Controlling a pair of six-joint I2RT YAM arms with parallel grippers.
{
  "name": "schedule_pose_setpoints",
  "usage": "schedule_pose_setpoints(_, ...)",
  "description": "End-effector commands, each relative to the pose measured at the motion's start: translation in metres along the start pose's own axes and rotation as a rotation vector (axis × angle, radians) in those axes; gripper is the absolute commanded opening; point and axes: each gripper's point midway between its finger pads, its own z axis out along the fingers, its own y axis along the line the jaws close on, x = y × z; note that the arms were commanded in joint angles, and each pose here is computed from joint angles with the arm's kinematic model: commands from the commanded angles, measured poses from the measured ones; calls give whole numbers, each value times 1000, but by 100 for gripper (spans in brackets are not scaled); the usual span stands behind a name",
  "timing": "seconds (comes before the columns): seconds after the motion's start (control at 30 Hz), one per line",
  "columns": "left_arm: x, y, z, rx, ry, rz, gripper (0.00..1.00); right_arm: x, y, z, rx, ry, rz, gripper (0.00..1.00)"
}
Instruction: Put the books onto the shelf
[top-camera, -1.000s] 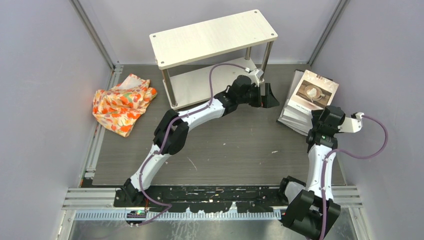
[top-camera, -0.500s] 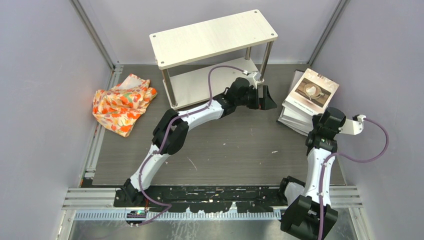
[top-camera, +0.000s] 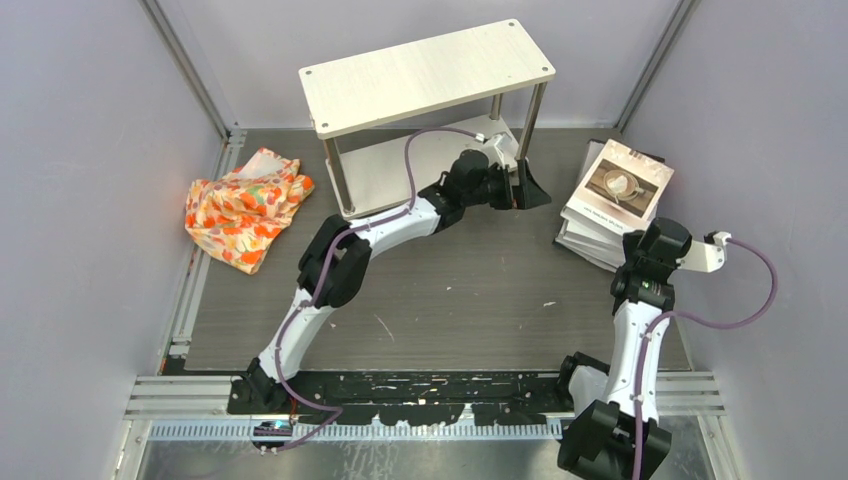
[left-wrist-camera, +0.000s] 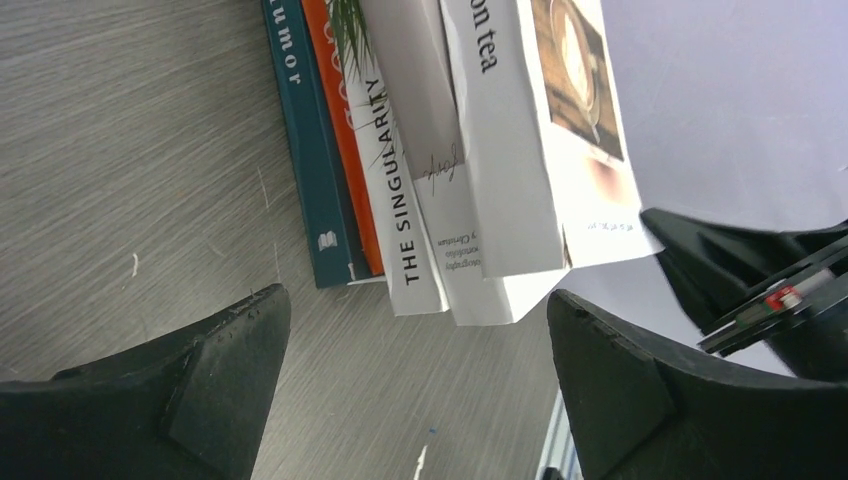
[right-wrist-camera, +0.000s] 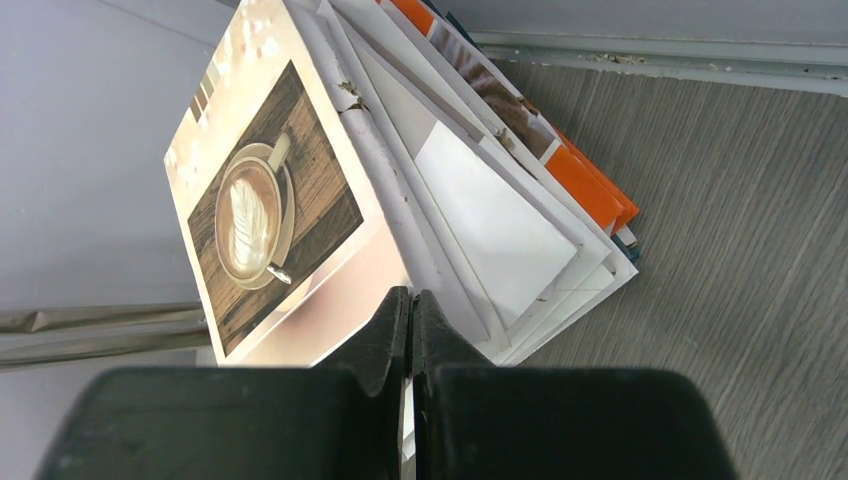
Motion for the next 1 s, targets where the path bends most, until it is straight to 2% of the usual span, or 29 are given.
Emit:
schedule_pose_setpoints(0.0,-51,-54,-18,152,-121,-6,100,-2,14,-14,-47,32,-3,1)
schedule_pose_setpoints(0.6,-33,-74,-13,321,18,-100,100,10,24,-50,-132,121,45,1)
schedule_pose_setpoints(0.97,5,-77,7,356,139,-108,100,15,26,-61,-152,152,37,1)
